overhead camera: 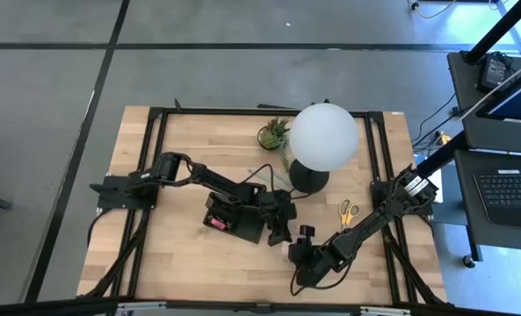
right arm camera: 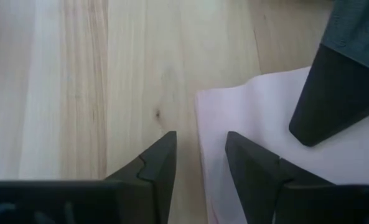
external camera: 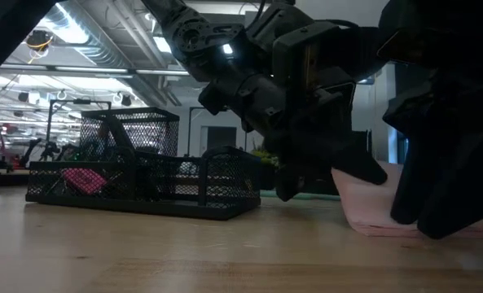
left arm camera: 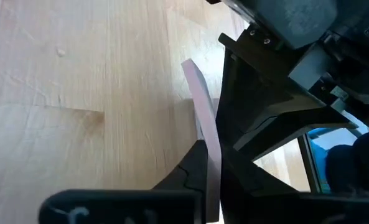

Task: Pick and place office supplies into organizer
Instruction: Put the sticky notes into the desk organizer

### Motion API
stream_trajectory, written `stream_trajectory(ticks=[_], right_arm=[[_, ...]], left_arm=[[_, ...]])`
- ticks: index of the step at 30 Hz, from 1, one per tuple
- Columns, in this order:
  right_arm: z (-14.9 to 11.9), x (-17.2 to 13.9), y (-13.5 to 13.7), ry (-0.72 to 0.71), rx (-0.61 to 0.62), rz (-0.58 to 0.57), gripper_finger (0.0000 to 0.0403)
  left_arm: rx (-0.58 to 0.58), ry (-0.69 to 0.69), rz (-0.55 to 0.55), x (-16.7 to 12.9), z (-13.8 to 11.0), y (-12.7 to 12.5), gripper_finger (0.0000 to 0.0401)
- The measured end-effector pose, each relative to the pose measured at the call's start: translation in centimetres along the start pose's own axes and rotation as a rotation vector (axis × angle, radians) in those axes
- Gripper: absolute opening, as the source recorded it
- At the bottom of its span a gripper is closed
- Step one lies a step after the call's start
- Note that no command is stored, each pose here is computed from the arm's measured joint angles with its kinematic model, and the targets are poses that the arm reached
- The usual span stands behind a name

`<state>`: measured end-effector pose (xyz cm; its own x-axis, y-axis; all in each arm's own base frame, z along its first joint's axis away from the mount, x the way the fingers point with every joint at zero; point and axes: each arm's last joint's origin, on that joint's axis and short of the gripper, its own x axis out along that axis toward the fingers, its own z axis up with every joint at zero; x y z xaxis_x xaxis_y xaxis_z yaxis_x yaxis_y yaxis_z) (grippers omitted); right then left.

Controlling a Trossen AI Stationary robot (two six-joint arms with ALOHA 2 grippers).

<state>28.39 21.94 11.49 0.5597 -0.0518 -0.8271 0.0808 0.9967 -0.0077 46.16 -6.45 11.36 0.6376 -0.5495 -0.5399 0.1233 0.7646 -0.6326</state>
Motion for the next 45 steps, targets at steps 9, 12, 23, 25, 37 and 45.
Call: stream_trajectory(ticks=[9, 12, 23, 25, 37, 45], right_arm=[[0.0, -0.1, 0.3, -0.012, 0.03, 0.02, 0.0145], [0.1, -0.1, 0.4, -0.009, 0.04, 0.047, 0.0158], [1.6, -4.1, 0.6, -0.016, 0.08, 0.172, 0.0253], [1.6, -5.1, 0.6, -0.029, 0.07, 0.163, 0.0257], [-0.3, -6.8, -1.0, 0.079, 0.163, -0.059, 0.0256], [-0.3, -6.7, -1.3, 0.086, 0.178, -0.085, 0.0256]], left_arm=[[0.006, 0.02, -0.027, 0.0, 0.0, -0.1, 0.0009], [0.007, 0.029, -0.042, -0.1, -0.1, -0.1, 0.0009], [0.087, 0.05, -0.081, -2.4, 1.2, -2.1, 0.0008], [0.127, 0.055, -0.057, -3.6, 1.6, -3.0, 0.0008], [0.213, 0.295, 0.178, -13.1, 0.9, -7.9, 0.0008], [0.328, 0.369, 0.259, -14.8, 0.1, -8.0, 0.0008]])
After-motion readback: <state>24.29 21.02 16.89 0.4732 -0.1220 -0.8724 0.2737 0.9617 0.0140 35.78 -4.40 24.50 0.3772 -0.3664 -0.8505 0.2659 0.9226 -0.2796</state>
